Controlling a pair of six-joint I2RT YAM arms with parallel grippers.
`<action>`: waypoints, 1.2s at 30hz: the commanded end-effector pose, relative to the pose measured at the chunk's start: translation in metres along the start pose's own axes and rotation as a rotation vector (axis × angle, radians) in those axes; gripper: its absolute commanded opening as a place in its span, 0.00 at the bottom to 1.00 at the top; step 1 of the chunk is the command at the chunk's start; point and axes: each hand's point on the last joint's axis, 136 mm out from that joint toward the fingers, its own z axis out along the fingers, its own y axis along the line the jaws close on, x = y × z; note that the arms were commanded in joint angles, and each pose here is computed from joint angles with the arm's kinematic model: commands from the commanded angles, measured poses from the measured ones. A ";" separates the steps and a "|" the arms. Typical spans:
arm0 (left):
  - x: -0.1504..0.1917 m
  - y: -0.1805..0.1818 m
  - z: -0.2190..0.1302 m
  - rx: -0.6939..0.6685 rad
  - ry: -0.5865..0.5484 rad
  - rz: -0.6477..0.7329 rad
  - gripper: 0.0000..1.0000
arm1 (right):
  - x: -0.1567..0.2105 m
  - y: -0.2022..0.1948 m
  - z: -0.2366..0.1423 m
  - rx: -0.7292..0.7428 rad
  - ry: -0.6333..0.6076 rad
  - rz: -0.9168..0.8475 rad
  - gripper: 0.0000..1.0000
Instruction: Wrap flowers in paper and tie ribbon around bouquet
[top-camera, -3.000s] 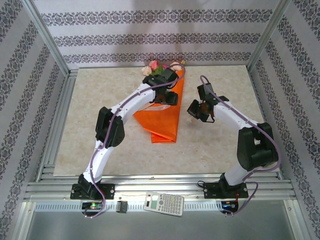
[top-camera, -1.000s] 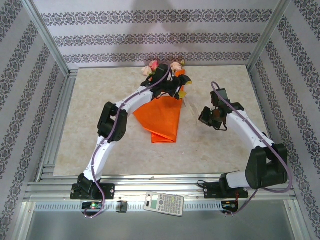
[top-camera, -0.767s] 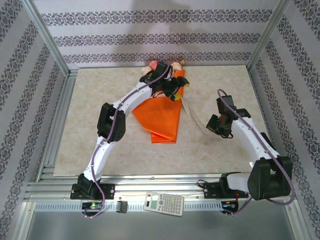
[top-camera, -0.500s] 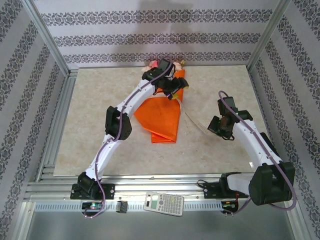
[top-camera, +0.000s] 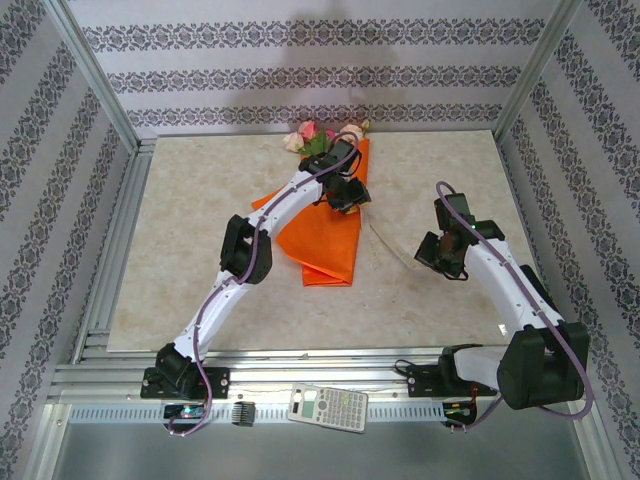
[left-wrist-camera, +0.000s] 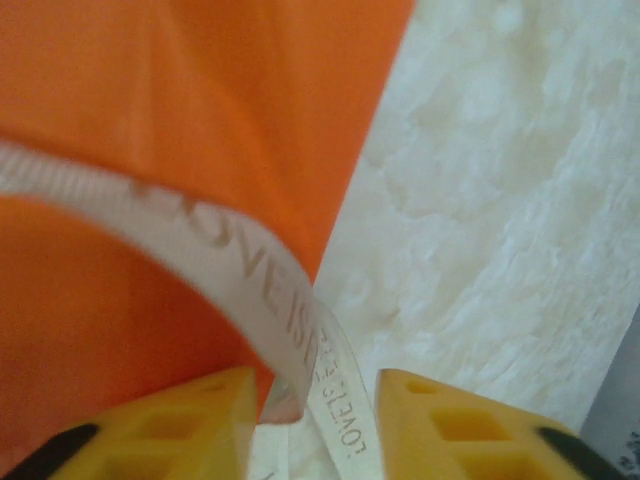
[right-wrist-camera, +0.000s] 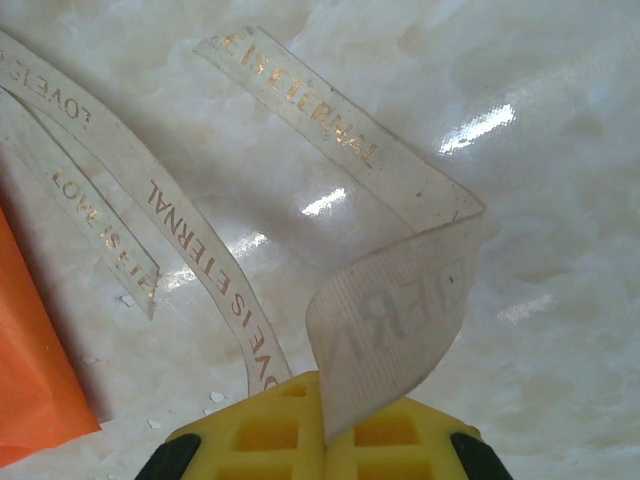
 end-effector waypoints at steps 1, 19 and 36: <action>-0.012 -0.005 0.013 0.035 -0.053 -0.006 0.21 | 0.006 -0.002 0.005 0.008 0.016 -0.021 0.00; -0.070 -0.132 -0.082 0.609 -0.269 -0.162 0.00 | 0.019 0.001 0.017 -0.021 0.076 -0.051 0.00; -0.055 -0.076 -0.003 0.503 -0.161 -0.254 0.01 | 0.023 0.026 0.018 -0.091 0.105 -0.086 0.00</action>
